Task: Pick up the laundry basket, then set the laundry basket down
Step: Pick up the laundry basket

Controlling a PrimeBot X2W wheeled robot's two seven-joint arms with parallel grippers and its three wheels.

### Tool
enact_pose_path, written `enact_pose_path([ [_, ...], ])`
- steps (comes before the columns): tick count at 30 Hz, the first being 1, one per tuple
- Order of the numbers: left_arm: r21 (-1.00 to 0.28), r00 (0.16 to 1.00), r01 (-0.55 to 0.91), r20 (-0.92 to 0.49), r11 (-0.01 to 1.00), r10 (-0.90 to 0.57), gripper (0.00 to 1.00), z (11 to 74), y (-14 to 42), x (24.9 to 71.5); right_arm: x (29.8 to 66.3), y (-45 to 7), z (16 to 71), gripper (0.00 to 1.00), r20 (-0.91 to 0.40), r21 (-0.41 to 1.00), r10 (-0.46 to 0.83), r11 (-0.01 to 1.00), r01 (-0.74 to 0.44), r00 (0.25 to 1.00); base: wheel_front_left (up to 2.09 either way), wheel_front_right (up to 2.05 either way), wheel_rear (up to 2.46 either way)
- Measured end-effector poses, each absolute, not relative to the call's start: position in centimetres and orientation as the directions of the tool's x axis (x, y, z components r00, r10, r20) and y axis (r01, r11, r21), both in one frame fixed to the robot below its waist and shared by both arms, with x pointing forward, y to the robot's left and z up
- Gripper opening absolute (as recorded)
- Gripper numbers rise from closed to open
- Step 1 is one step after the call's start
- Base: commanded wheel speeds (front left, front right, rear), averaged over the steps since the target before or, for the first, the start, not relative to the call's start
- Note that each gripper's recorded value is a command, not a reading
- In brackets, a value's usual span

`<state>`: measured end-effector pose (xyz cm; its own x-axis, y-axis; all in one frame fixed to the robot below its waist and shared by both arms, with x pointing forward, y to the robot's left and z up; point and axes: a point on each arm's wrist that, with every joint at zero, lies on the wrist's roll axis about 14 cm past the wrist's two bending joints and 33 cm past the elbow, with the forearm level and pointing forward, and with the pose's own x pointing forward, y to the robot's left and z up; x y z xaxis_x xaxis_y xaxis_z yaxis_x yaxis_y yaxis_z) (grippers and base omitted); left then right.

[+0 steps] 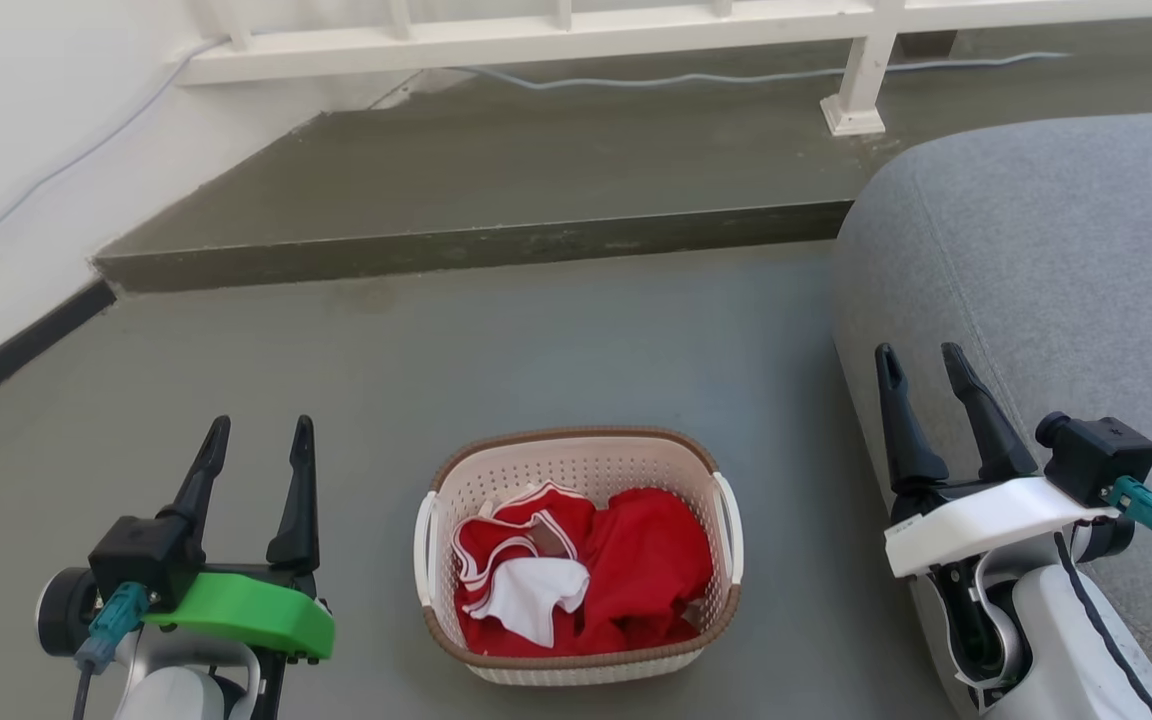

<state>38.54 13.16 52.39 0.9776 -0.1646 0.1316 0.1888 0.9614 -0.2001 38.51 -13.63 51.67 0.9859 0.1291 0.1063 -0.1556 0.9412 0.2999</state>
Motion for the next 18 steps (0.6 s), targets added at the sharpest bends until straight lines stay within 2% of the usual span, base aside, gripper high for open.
enact_pose_path([
  [18,-0.232,0.98,0.195,0.094,0.953,-0.177,1.0,50.5,12.6,41.6,40.7,-14.1,48.2,1.0,0.014,0.318,0.113,0.942,-0.112,0.993,0.0,0.0,0.0],
])
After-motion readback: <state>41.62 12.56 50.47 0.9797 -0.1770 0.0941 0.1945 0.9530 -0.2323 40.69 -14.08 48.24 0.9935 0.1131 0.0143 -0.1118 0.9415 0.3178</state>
